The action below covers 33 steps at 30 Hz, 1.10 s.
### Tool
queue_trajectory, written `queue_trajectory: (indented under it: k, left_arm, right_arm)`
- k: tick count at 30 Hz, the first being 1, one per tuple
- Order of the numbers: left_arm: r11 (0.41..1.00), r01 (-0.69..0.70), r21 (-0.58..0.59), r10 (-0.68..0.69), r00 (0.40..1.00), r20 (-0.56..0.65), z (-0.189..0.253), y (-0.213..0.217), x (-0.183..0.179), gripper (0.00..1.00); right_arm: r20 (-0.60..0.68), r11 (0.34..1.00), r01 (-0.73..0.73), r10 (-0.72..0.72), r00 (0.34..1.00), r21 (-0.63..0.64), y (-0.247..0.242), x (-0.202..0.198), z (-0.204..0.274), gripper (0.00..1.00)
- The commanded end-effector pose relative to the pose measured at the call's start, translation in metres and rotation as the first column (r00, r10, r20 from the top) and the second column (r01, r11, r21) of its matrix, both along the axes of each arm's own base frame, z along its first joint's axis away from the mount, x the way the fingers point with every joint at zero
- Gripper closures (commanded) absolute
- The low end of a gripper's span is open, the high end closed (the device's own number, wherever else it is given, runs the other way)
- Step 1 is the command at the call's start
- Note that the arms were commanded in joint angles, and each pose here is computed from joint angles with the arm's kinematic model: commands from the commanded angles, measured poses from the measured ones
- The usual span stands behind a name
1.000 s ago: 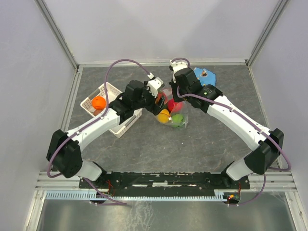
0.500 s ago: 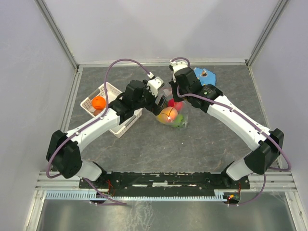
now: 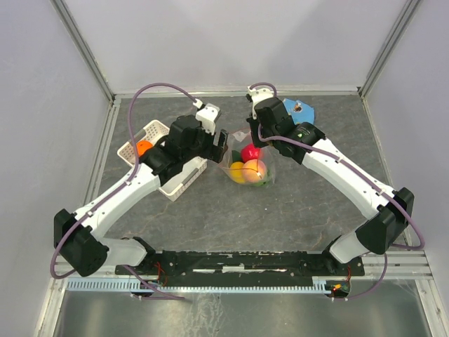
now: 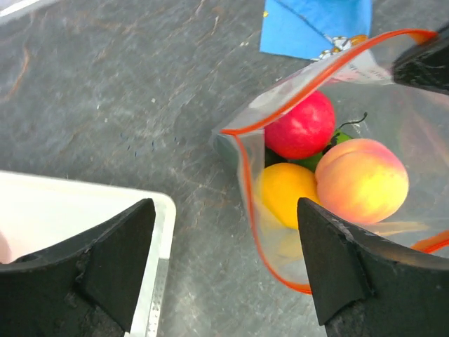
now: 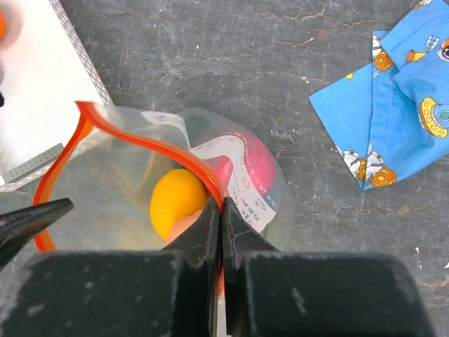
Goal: Place the food in the zip-top bag and seal the zipper
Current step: Adjust the zipper food storage bag at the center of the board.
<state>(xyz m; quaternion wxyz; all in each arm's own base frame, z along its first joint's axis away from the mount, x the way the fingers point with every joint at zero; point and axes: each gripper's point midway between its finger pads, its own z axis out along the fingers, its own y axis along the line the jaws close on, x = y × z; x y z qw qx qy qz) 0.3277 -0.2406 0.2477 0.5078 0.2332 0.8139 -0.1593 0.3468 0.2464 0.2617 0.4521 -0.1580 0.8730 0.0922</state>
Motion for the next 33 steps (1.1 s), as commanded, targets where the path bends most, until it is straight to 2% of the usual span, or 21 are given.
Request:
queue_trajectory:
  k: [1, 5, 8, 10, 14, 15, 22, 31, 33]
  left_arm:
    - [0.984, -0.168, -0.051, 0.163, 0.983, -0.084, 0.005, 0.018, -0.002, 0.14]
    - [0.985, -0.124, -0.120, 0.102, 0.979, -0.179, -0.005, -0.003, -0.011, 0.22]
    - [0.983, -0.088, -0.164, 0.047, 0.970, -0.239, -0.012, -0.016, -0.018, 0.34]
    - [0.981, -0.080, -0.179, 0.030, 0.964, -0.266, -0.016, -0.021, -0.020, 0.49]
    - [0.979, -0.090, -0.182, 0.043, 0.969, -0.245, -0.005, -0.021, -0.015, 0.92]
    - [0.978, -0.094, -0.187, 0.050, 0.973, -0.227, 0.003, -0.021, -0.012, 0.96]
    - [0.957, -0.085, -0.276, 0.048, 0.989, -0.138, 0.057, -0.030, 0.002, 0.97]
    - [0.953, -0.170, -0.250, 0.141, 0.981, -0.130, 0.047, -0.025, 0.022, 0.97]
    - [0.951, -0.187, -0.245, 0.161, 0.979, -0.124, 0.048, -0.022, 0.023, 0.91]
  right_arm:
    - [0.080, 0.999, 0.004, -0.008, 0.997, 0.047, 0.003, 0.009, 0.031, 0.95]
    - [0.074, 0.999, -0.003, -0.001, 0.997, 0.047, 0.004, 0.008, 0.029, 0.95]
    - [0.073, 0.999, -0.001, -0.002, 0.997, 0.049, 0.004, 0.008, 0.028, 0.95]
    - [0.077, 0.999, 0.001, -0.005, 0.997, 0.051, 0.004, 0.008, 0.029, 0.95]
    - [0.089, 0.999, 0.020, -0.023, 0.996, 0.032, -0.001, 0.011, 0.028, 0.96]
    - [0.094, 0.999, 0.028, -0.030, 0.995, 0.018, -0.004, 0.011, 0.028, 0.96]
    - [0.159, 0.990, 0.110, -0.096, 0.983, -0.084, -0.032, 0.020, 0.033, 0.96]
    - [0.170, 0.990, 0.118, -0.103, 0.980, -0.079, -0.036, 0.026, 0.034, 0.95]
    - [0.169, 0.992, 0.111, -0.099, 0.981, -0.063, -0.034, 0.026, 0.034, 0.95]
